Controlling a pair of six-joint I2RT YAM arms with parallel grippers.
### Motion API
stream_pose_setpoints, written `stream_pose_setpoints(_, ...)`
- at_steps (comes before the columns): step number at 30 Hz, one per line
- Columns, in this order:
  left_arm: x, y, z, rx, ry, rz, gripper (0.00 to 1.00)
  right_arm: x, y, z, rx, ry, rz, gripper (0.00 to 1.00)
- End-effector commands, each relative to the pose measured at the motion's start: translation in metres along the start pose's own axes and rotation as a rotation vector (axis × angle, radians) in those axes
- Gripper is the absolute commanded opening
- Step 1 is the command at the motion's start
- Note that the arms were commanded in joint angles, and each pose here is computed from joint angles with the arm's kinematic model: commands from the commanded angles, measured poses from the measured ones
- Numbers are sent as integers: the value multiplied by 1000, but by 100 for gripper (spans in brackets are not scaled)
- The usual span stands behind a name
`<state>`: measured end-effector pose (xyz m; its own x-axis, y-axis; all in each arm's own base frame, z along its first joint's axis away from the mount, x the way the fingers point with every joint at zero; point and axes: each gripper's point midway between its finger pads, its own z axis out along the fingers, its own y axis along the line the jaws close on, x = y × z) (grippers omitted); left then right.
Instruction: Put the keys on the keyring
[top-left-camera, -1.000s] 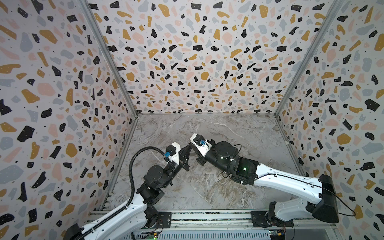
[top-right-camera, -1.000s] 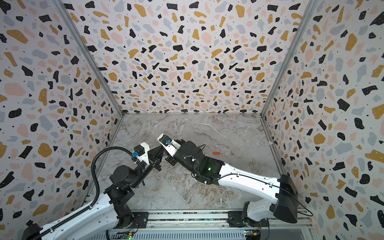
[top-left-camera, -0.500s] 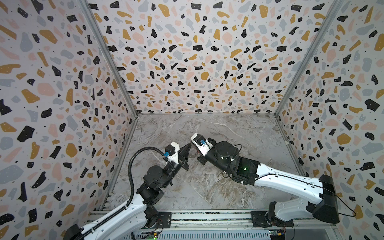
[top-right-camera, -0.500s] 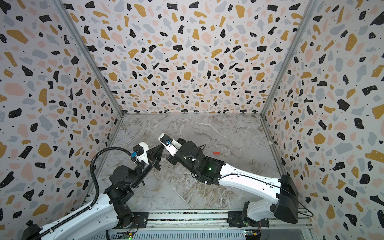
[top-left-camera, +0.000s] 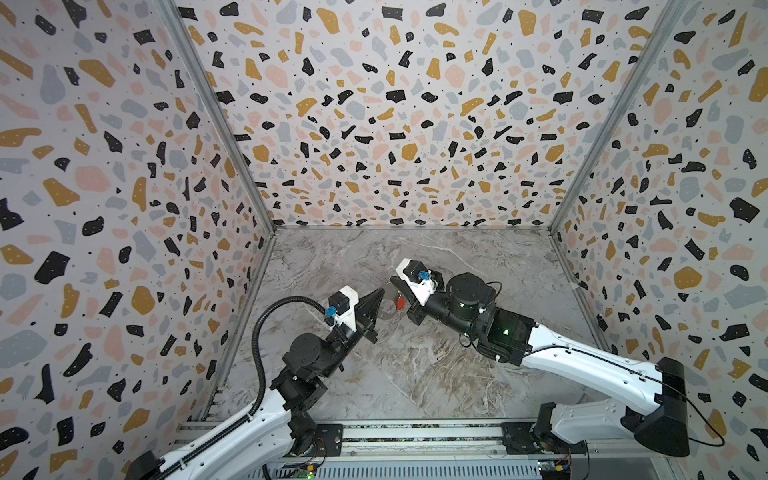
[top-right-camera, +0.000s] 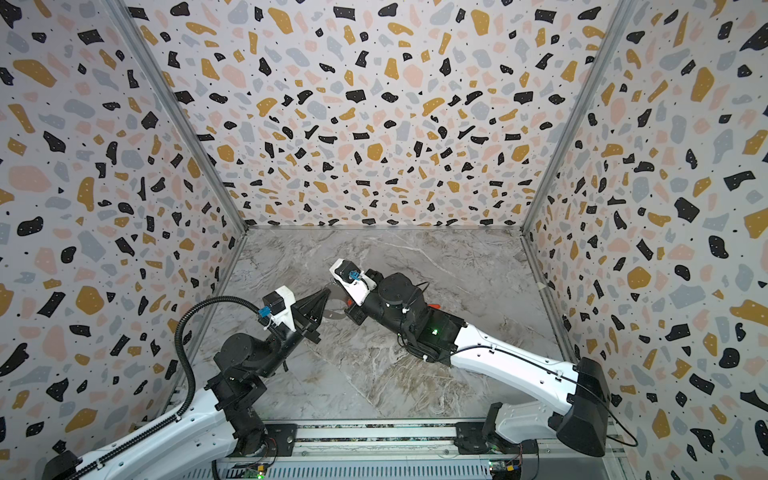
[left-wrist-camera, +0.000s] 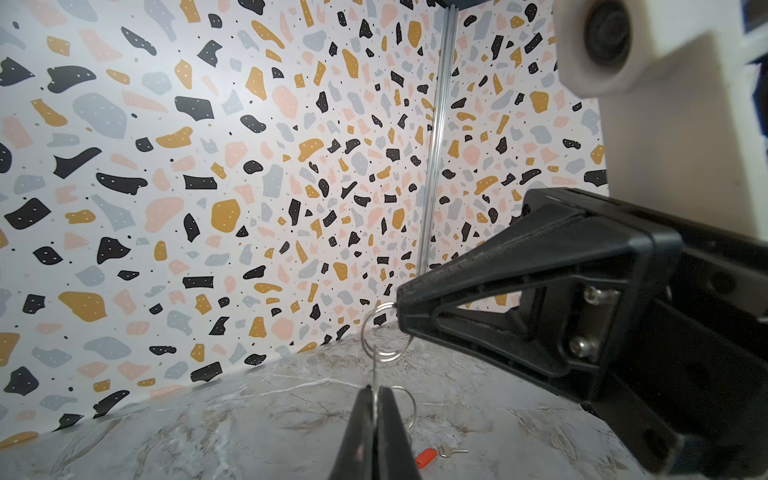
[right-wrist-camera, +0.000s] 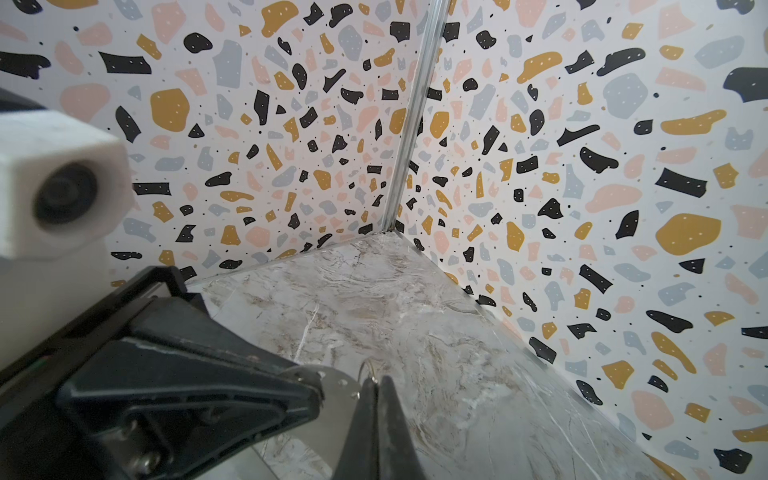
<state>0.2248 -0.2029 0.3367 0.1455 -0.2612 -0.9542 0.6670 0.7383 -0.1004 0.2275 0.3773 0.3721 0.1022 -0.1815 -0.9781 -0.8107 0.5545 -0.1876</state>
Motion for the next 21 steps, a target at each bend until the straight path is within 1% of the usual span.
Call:
stream_pose_setpoints(1,-24,-4,-5,15,-94,5,0,-20,-9,-12,0,-65,31,0)
stream_pose_setpoints(11,-29,-5,-10,24,-121,6,0,-13,-5,-10,-50,-56,61,0)
stream_pose_setpoints(13,-28,-5,-11,23,-121,6,0,-11,-3,-8,-60,-51,63,3)
stream_pose_setpoints(21,-29,-4,-12,21,-128,6,0,-6,2,-3,-90,-39,80,9)
